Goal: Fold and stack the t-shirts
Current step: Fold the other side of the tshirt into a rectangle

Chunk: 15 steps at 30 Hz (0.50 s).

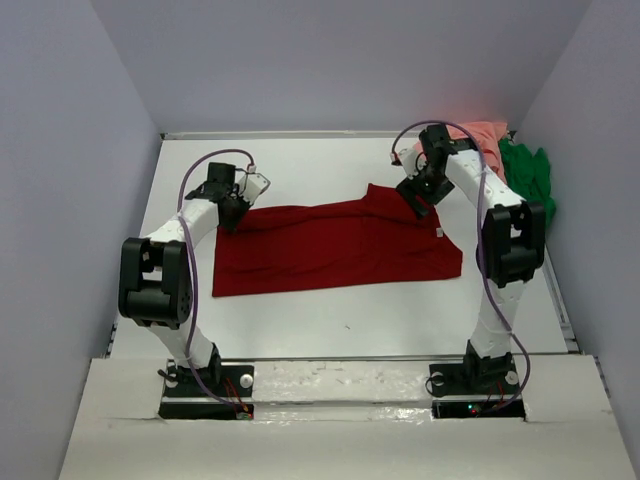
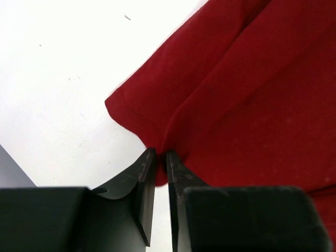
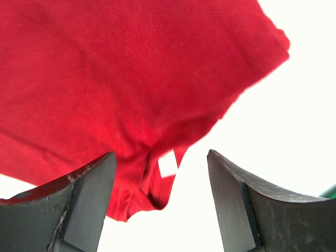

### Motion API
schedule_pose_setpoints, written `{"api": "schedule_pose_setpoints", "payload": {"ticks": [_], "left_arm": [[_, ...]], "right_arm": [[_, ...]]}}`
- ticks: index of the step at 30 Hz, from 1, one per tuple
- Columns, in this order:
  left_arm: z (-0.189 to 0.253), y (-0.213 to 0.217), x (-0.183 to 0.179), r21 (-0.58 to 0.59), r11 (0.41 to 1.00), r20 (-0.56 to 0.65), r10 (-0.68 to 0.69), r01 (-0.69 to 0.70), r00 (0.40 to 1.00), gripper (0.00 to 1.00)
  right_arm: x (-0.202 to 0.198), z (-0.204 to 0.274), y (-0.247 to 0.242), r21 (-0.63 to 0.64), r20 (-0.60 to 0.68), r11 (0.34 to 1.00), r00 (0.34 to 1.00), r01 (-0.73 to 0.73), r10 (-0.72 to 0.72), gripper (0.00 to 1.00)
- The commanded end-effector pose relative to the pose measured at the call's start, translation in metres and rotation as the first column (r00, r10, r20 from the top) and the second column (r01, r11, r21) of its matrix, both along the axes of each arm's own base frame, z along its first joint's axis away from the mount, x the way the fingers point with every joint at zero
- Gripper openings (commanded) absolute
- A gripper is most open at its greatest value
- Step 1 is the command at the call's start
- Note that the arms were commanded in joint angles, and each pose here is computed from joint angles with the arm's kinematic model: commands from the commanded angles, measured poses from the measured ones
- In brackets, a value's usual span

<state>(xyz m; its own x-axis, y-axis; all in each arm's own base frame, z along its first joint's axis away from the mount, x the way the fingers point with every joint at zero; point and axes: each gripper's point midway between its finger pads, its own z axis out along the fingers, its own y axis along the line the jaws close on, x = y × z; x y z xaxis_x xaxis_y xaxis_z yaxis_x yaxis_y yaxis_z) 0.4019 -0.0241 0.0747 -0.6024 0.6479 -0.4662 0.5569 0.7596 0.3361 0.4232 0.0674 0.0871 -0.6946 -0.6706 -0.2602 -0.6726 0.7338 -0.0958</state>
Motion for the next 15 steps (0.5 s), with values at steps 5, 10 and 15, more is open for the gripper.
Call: {"api": "schedule_pose_setpoints", "payload": {"ticks": [5, 10, 15], "left_arm": [[0.005, -0.001, -0.007, 0.053, 0.999, 0.024, 0.001, -0.002, 1.000, 0.25], [-0.001, -0.001, -0.014, 0.099, 0.995, 0.013, -0.008, 0.007, 1.000, 0.22], [-0.001, 0.004, -0.017, 0.135, 0.991, 0.028, -0.011, 0.007, 1.000, 0.22]], "right_arm": [[-0.028, 0.066, 0.003, 0.055, 0.132, 0.998, 0.991, 0.031, -0.038, 0.76], [-0.053, 0.073, -0.004, 0.060, 0.153, 0.996, 0.985, 0.072, -0.081, 0.78], [-0.063, 0.077, -0.004, 0.086, 0.181, 0.992, 0.977, 0.097, -0.111, 0.78]]}}
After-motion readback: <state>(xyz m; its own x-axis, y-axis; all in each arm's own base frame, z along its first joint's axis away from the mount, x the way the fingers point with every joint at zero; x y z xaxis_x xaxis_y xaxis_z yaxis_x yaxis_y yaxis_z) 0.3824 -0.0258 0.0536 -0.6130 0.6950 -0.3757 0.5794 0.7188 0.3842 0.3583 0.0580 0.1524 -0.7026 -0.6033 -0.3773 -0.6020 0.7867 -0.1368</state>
